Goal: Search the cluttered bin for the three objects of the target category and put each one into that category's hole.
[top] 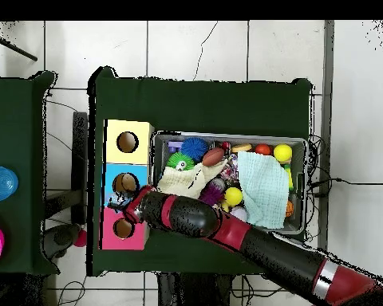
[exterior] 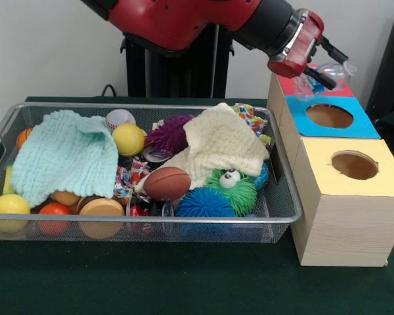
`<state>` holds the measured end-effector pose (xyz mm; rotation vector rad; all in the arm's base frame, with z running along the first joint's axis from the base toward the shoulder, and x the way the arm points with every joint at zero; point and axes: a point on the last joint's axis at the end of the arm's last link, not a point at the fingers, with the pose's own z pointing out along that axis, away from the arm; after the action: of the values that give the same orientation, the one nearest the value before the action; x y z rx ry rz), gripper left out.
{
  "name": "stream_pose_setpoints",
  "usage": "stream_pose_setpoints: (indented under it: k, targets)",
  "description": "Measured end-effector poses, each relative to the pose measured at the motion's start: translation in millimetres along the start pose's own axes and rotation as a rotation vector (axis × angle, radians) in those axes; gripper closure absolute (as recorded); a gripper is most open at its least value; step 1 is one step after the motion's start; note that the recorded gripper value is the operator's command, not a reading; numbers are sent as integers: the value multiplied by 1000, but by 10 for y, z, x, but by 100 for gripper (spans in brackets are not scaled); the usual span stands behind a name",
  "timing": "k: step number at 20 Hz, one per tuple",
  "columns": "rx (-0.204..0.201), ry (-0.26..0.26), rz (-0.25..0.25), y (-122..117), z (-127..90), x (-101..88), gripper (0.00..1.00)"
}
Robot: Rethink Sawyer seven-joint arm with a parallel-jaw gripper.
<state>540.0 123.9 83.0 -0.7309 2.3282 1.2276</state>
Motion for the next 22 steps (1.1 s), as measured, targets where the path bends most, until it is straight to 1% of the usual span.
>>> stream_pose_setpoints:
  k: [3, 5, 6, 13, 18, 22]
  targets:
    - [-6, -19, -16, 67, 107, -1, 100]
    - [-16, -29, -20, 111, 164, -4, 100]
    - [-28, -38, -22, 150, 212, -6, 100]
    - [-59, -59, -34, 255, 303, -29, 100]
    - [-61, -60, -50, 280, 311, -27, 100]
    - [-48, -55, -66, 269, 280, -42, 100]
